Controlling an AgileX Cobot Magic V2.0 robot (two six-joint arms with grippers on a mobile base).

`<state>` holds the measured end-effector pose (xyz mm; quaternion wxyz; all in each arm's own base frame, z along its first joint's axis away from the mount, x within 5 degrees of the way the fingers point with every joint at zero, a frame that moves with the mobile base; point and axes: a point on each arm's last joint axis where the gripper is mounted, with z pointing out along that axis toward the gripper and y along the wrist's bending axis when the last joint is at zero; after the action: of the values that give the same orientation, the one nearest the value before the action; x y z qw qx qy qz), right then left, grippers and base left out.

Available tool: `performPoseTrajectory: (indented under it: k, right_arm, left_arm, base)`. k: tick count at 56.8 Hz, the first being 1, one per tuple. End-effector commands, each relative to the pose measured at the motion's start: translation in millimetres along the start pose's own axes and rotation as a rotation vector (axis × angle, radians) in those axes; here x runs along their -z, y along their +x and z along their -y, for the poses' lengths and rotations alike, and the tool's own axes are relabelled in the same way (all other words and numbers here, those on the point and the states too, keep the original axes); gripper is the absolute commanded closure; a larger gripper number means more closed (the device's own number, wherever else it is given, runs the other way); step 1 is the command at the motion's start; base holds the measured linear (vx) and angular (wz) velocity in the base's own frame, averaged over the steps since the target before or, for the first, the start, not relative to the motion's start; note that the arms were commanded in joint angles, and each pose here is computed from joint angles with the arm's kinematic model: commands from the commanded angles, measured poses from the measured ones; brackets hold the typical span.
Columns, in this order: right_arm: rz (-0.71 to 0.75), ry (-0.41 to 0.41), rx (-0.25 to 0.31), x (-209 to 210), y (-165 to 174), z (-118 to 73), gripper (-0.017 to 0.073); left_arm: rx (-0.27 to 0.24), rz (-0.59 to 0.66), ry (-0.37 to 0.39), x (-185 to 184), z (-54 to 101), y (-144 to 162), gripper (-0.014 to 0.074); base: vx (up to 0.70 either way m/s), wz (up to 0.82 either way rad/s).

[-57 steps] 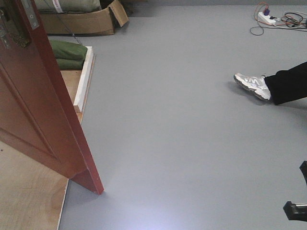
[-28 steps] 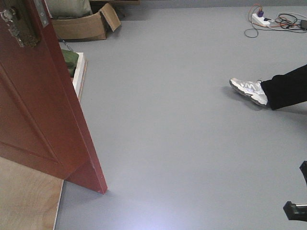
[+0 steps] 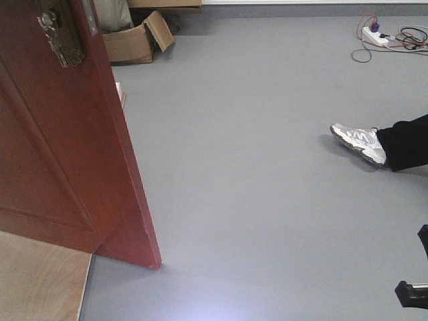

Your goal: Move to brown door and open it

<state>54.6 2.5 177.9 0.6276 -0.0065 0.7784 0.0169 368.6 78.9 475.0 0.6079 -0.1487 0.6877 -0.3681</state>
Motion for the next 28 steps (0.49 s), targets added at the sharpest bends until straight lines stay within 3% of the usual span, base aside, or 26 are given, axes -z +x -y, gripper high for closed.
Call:
performPoseTrajectory:
  k: [1,28]
  right_arm:
    - [0.086,0.005,0.006,0.4,-5.7,0.4,0.0559]
    - [0.086,0.005,0.006,0.4,-5.7,0.4,0.0559]
  left_arm:
    - [-0.005,0.078,0.064,12.7,29.0,-12.8,0.0597]
    - [-0.002,0.075,0.062,11.3,26.9,-12.3,0.0597]
  base:
    - [0.21,0.05]
    - [0.17,0.04]
